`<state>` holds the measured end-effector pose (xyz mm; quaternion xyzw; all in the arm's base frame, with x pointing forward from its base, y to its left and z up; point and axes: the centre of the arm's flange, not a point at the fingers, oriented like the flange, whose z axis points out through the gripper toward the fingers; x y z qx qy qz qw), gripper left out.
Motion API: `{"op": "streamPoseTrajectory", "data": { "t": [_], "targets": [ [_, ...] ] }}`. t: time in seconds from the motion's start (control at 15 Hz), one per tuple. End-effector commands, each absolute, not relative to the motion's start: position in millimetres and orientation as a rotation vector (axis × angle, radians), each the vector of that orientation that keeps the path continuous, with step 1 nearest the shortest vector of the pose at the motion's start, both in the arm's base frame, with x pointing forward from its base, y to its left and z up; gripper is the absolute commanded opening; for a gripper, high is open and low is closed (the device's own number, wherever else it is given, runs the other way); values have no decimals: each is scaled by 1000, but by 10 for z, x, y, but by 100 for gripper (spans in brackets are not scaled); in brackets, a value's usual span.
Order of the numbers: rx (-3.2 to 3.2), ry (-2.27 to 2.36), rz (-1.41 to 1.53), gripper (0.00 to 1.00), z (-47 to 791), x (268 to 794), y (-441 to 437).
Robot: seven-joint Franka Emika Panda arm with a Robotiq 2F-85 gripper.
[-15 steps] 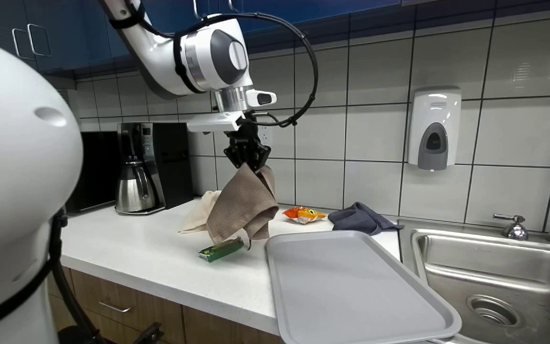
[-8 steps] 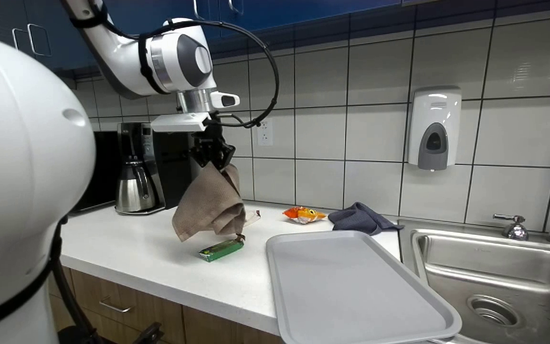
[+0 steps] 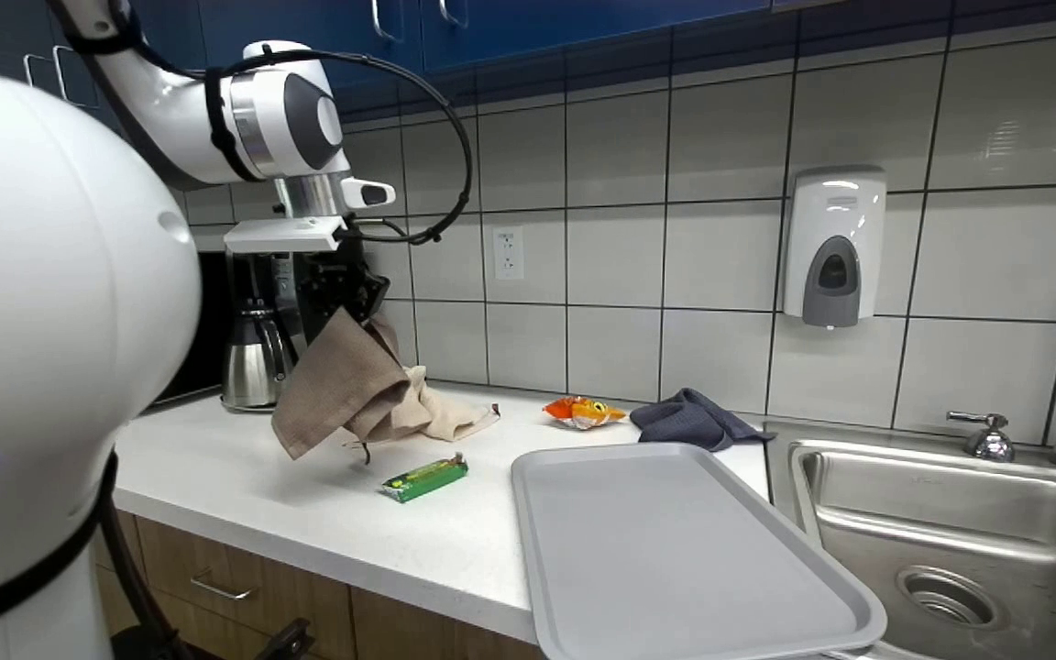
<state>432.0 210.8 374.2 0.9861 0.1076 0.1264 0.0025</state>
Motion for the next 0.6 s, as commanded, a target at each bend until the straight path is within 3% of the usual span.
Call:
{"op": "streamPoseTrajectory", "data": {
  "t": [0.0, 0.53],
  "targets": [
    [3093, 437, 395, 2, 3785, 4372, 2481],
    [3087, 647, 372, 2, 3666, 4329, 3125]
  ]
}}
